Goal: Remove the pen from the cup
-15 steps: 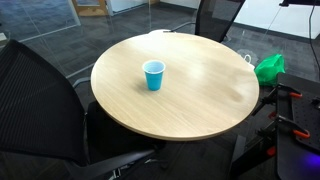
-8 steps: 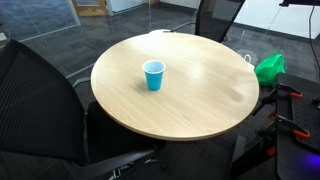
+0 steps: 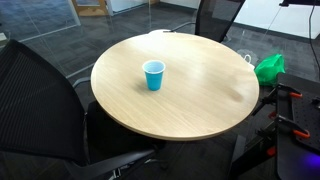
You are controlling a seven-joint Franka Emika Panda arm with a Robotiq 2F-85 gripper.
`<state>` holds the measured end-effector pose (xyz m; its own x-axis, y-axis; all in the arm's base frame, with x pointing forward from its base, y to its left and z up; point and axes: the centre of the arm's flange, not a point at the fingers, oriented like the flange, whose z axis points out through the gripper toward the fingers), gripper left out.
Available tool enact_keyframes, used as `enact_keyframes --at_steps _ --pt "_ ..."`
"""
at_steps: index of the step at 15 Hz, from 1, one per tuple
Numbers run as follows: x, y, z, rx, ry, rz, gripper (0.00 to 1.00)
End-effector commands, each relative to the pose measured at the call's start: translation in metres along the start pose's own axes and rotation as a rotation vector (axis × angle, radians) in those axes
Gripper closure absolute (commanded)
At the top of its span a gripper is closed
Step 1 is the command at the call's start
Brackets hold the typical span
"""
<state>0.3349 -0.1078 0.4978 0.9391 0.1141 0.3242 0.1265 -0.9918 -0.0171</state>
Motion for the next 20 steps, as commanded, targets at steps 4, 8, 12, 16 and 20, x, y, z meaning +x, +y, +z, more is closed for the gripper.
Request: enact_keyframes --at_steps 4,8,12,16,20 --pt "0.045 0.002 0.034 0.040 0.028 -0.021 0.00" --pt "0.062 0.002 0.059 0.131 0.080 -0.087 0.00" --pt "0.074 0.007 0.079 0.234 0.127 -0.184 0.00" --pt "0.082 0.014 0.094 0.336 0.207 -0.315 0.00" --pt "0.090 0.012 0.110 0.412 0.242 -0.411 0.00"
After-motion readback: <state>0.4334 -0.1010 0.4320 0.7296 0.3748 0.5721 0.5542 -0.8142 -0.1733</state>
